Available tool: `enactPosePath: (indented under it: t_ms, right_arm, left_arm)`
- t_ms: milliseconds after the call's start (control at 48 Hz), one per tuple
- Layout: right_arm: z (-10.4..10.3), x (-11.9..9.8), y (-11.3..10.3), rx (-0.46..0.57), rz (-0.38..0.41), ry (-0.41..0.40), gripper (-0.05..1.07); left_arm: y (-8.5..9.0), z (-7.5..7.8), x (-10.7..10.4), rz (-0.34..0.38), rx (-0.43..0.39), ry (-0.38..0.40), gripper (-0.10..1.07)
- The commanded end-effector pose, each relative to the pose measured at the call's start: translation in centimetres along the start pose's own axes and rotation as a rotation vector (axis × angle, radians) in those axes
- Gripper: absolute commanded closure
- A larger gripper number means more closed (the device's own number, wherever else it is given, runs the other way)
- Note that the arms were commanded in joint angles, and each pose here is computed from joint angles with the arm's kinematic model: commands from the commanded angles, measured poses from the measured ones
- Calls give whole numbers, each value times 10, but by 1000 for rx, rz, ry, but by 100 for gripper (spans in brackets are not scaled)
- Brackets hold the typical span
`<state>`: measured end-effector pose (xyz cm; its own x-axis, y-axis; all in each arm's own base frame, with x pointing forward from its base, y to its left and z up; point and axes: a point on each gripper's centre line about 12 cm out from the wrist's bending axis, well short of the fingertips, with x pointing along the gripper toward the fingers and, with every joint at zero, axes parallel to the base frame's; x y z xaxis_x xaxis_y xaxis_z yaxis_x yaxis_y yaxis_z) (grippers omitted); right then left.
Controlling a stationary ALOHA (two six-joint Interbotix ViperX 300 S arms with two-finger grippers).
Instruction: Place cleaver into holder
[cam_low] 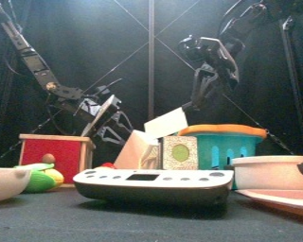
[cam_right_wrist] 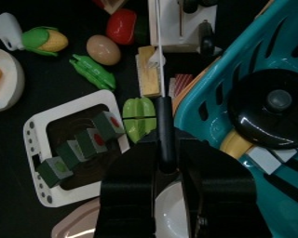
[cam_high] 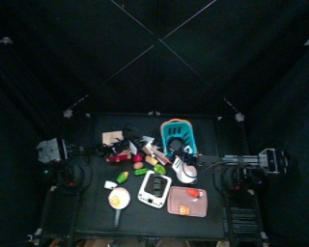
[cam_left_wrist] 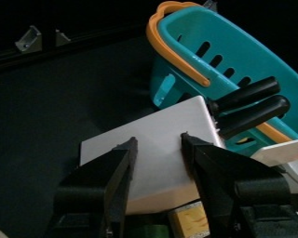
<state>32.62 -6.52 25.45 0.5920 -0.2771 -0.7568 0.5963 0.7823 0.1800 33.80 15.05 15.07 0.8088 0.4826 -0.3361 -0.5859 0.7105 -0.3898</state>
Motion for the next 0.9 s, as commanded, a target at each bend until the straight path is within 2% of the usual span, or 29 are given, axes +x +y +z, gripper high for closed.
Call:
enactPosePath:
  t_ms: [0,292,875]
  right_arm:
    - [11,-8,4,7,11,-27,57]
    - [19,-8,6,9,-31,3,57]
    - [31,-14,8,51,-62,46,57]
  left_arm:
    - [-5,6,2,-15,0,-19,16]
    - [-6,7,2,-21,9,-19,16]
    - [-8,8,3,-28,15,-22,16]
